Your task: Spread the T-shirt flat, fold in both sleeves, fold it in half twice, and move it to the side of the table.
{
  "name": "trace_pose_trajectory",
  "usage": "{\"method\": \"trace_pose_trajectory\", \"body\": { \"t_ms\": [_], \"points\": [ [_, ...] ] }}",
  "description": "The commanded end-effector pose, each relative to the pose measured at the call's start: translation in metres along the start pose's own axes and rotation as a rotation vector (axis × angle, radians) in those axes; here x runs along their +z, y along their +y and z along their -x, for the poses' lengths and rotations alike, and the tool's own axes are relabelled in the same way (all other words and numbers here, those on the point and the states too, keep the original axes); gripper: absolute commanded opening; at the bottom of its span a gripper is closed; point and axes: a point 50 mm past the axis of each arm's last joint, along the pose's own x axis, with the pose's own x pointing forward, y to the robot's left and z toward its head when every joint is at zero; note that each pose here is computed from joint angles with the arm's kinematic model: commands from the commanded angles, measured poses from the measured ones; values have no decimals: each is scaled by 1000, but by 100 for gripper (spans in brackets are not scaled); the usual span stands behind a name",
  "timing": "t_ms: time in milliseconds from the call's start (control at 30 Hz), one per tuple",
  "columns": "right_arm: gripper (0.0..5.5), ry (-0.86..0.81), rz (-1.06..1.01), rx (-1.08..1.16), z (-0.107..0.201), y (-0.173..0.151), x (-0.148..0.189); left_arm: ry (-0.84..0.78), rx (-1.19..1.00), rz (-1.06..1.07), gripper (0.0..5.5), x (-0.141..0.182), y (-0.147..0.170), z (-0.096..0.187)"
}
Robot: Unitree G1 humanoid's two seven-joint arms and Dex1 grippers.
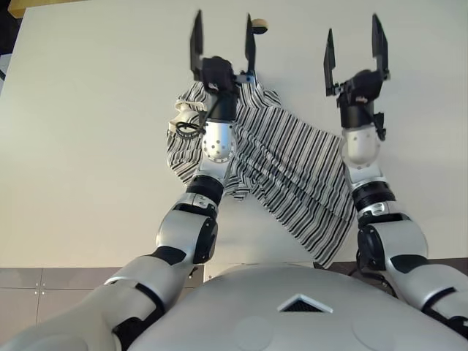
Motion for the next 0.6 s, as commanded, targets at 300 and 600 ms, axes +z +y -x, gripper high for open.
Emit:
{"method": "trace_pose_trajectory", "body": {
  "t_ms": [300,600],
  "points": [
    [342,278,521,960,-52,111,-19,-138,235,-38,414,30,40,-17],
    [342,497,611,1096,-28,122,-40,-133,192,-26,414,29,29,-19]
  ]
}}
